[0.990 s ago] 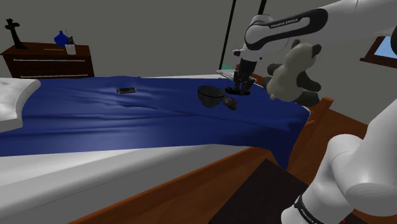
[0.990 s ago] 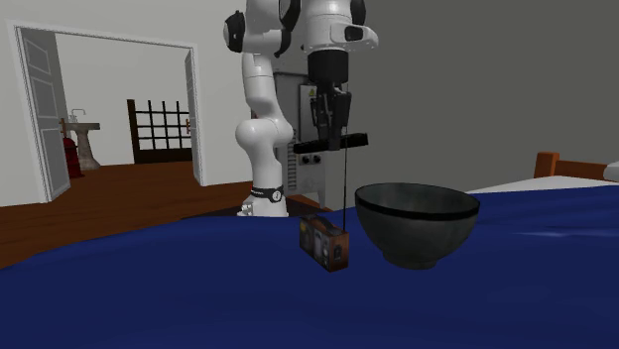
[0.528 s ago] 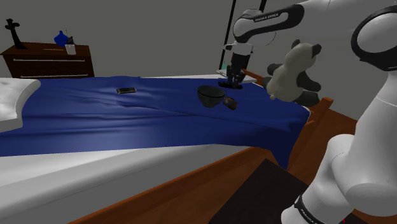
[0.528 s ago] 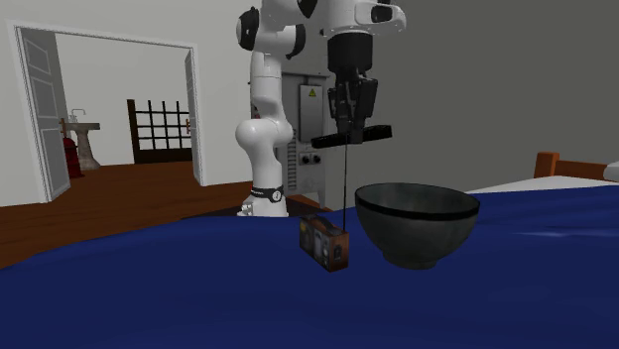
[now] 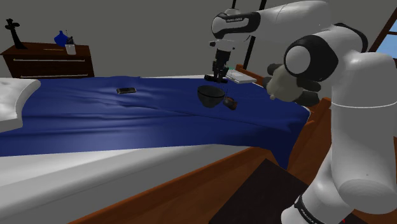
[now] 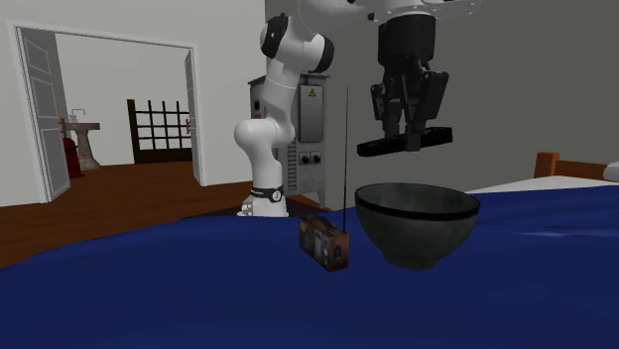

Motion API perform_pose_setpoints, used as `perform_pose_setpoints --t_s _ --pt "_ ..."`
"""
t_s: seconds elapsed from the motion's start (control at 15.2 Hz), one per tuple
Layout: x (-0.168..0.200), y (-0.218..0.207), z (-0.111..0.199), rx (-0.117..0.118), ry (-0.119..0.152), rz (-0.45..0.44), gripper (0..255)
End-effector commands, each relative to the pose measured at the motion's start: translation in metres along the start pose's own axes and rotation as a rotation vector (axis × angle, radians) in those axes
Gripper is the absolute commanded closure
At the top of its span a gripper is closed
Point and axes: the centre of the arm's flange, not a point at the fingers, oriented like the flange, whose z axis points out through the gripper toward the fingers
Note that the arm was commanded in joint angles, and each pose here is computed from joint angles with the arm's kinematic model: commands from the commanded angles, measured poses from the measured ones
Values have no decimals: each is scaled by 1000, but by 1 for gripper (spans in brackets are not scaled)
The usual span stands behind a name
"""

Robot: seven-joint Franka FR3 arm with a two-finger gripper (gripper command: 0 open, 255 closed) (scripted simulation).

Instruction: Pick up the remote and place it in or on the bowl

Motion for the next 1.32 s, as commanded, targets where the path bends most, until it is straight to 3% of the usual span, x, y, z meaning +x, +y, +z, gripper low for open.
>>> perform_pose_setpoints --t_s 0.0,0.86,1.25 --pt "8 21 -2 1 1 -3 255" --pt "6 21 69 1 1 -3 255" --pt "6 21 69 1 1 -3 255"
